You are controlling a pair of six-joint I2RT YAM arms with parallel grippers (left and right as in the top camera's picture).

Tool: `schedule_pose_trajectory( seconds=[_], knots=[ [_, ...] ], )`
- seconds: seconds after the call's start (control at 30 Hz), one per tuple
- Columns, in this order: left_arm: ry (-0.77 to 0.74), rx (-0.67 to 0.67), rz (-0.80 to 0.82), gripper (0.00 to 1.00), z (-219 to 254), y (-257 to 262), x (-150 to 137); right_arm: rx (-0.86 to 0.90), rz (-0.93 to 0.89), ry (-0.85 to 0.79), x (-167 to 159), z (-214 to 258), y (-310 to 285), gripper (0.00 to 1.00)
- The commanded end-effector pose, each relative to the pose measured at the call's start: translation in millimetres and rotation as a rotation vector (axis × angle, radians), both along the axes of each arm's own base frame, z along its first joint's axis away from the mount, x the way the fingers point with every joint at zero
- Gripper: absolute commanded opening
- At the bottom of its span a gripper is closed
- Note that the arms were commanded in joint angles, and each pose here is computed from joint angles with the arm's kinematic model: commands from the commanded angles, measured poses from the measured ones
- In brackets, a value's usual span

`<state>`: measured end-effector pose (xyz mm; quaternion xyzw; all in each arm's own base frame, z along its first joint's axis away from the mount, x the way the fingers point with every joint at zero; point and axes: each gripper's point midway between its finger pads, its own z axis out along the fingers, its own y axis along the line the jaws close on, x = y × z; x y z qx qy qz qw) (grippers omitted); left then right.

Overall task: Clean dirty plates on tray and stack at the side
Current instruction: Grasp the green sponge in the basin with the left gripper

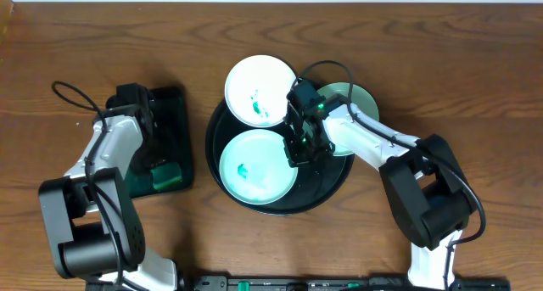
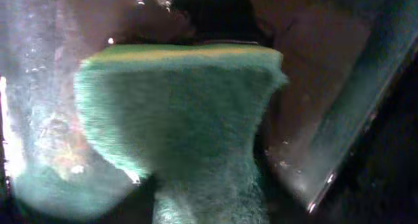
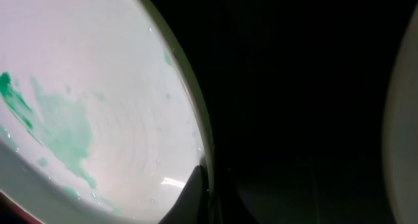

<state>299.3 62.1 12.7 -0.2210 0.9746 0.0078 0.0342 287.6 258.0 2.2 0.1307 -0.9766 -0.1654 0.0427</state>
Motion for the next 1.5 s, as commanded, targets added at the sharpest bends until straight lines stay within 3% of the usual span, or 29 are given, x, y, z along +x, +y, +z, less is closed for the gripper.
schedule_pose_trajectory(
  seconds=[0.0, 0.07, 0.1, 0.13, 0.3, 0.57, 0.9, 1.1, 1.3, 1.47],
  knots=[
    [-0.004, -0.007, -0.002, 0.38, -3.8, -1.0, -0.2, -0.037, 0.048, 0.044, -18.1, -11.8, -2.1, 0.01],
    [-0.007, -0.006, -0.002, 0.40, -3.7, -0.7, 0.6, -0.037, 0.047, 0.044, -18.1, -11.8, -2.1, 0.01],
    [-0.009, -0.005, -0.002, 0.30, -3.7, -0.6, 1.0, -0.037, 0.047, 0.044, -18.1, -11.8, -2.1, 0.01],
    [-0.011, -0.005, -0.002, 0.07, -3.6, -0.5, 1.6, -0.037, 0.047, 0.044, -18.0, -11.8, -2.2, 0.01],
    [-0.020, -0.012, -0.004, 0.07, -3.5, -1.8, 3.7, -0.037, 0.047, 0.043, -18.1, -11.8, -2.1, 0.01],
    [-0.124, -0.145, -0.021, 0.07, 19.3, -24.9, 21.3, -0.038, 0.048, 0.047, -18.9, -11.7, -2.5, 0.01],
    [-0.330, -0.080, 0.034, 0.07, 97.6, -18.3, 22.7, -0.032, 0.047, 0.065, -22.2, -10.9, -2.3, 0.01],
    [-0.334, -0.084, 0.029, 0.07, 103.5, -20.2, 17.9, -0.030, 0.046, 0.065, -22.2, -10.7, -1.9, 0.01],
    [-0.343, -0.315, -0.059, 0.07, 104.6, -65.1, 22.0, -0.028, 0.046, 0.062, -21.4, -10.8, -1.4, 0.01],
    [-0.339, -0.406, -0.168, 0.07, 109.6, -108.2, 20.5, -0.028, 0.046, 0.061, -21.3, -10.8, -1.4, 0.01]
  ],
)
